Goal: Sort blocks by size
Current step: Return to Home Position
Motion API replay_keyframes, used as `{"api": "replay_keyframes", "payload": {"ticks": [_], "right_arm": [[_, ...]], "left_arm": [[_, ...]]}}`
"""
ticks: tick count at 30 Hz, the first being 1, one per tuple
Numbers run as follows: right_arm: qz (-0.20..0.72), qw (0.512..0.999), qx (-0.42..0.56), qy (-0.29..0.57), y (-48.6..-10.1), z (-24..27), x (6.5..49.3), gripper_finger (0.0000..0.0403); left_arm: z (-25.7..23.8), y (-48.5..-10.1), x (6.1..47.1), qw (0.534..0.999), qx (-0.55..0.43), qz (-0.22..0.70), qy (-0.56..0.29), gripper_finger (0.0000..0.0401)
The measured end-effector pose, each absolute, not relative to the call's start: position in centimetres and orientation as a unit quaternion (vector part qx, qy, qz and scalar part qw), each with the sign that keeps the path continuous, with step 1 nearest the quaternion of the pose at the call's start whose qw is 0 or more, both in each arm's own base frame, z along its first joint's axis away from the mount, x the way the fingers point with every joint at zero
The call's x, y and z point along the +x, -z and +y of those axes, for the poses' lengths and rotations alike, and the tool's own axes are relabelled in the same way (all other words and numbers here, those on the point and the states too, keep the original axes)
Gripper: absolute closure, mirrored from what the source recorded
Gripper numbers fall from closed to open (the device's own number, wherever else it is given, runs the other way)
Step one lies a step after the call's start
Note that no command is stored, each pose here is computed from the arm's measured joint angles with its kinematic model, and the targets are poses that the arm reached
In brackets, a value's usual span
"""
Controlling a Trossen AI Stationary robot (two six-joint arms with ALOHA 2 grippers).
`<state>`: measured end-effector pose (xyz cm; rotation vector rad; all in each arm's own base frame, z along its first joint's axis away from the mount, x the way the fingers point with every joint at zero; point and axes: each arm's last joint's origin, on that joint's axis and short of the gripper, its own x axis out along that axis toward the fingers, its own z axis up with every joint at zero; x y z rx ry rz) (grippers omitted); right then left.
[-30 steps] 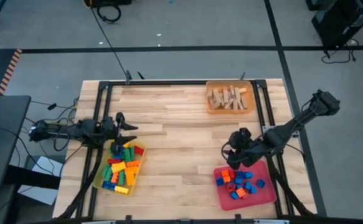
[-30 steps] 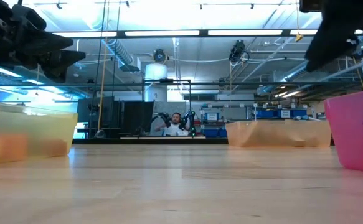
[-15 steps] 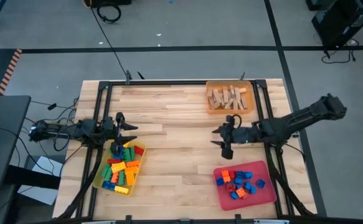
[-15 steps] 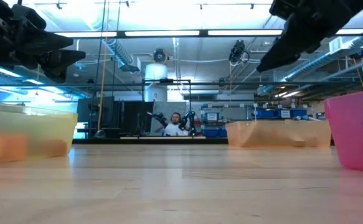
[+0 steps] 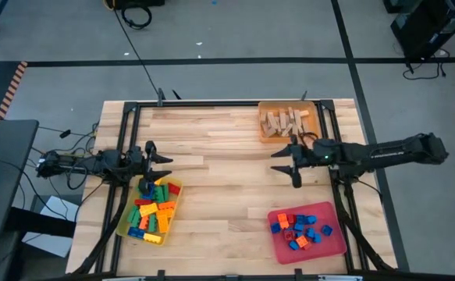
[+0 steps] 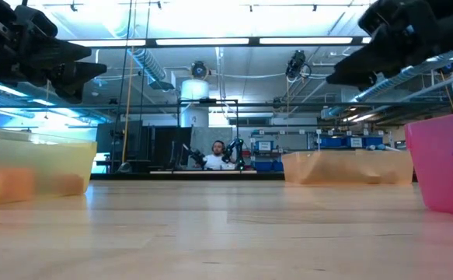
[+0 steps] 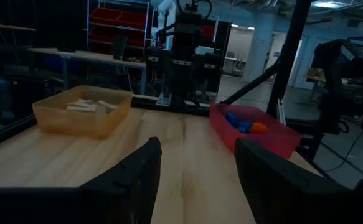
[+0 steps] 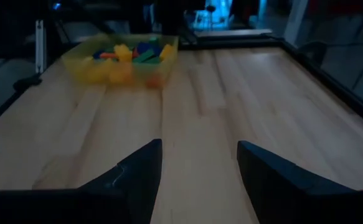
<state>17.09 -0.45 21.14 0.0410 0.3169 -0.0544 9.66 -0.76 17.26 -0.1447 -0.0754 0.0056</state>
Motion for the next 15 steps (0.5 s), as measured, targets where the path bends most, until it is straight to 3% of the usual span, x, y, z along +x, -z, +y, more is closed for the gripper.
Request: {"api": "replay_keyframes", "payload": {"ticks": [15], "right_arm": [[0.003,0.997,0.068,0.036,-16.8,-0.6,11.9,0.0179]], "left_arm": [[-0.8,-17.3,9.7,0.997,-0.072,-0.038,-0.002,0.0190]]}}
